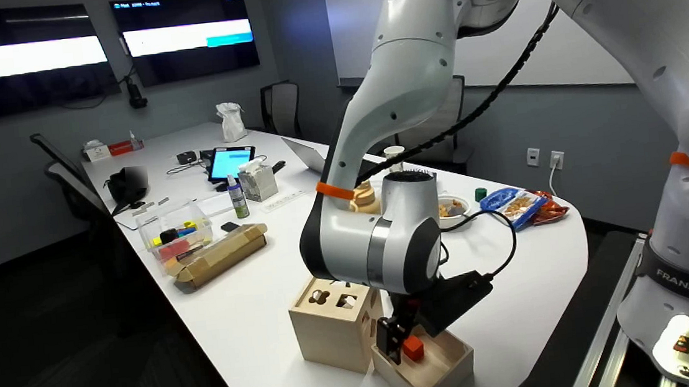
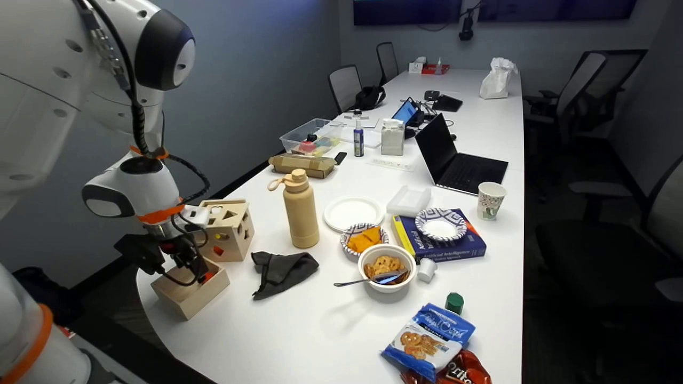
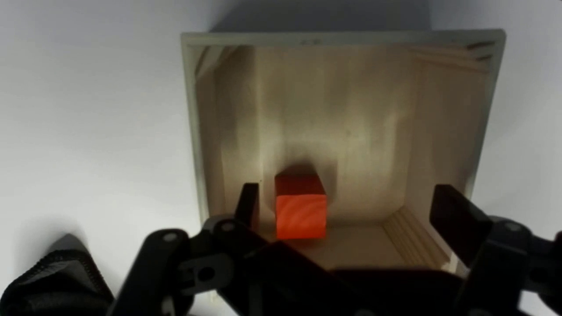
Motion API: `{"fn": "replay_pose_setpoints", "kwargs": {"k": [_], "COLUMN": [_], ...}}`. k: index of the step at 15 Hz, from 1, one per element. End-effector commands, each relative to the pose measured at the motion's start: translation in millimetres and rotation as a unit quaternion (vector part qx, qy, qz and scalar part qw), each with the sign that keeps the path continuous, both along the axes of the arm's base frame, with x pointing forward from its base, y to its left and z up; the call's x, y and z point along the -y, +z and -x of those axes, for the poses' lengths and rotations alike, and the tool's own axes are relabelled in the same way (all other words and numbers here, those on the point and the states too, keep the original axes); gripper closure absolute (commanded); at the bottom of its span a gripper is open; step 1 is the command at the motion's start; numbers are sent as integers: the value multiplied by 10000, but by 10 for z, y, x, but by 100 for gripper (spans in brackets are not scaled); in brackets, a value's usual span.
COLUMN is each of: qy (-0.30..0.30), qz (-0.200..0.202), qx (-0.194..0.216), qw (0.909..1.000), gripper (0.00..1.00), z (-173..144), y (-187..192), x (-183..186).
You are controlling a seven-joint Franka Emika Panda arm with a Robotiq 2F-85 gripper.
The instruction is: Remove the orange block from the wooden box and put it in the shape sorter through the square opening
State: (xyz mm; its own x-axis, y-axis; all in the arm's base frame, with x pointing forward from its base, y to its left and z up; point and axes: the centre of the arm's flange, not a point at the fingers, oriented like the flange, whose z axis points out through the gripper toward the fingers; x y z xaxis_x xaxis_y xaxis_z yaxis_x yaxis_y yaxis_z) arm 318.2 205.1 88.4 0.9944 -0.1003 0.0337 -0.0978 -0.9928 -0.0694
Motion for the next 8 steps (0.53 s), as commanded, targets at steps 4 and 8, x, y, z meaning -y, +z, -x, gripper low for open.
{"fn": "replay_pose_setpoints", "kwargs": {"k": [4, 8], "qy": [-45, -54], "qz": [208, 303], "qx": [-95, -129], "qw": [9997, 9994], "gripper": [0, 0], "z": [-216, -240], "y": [-44, -107], "x": [-50, -68]}}
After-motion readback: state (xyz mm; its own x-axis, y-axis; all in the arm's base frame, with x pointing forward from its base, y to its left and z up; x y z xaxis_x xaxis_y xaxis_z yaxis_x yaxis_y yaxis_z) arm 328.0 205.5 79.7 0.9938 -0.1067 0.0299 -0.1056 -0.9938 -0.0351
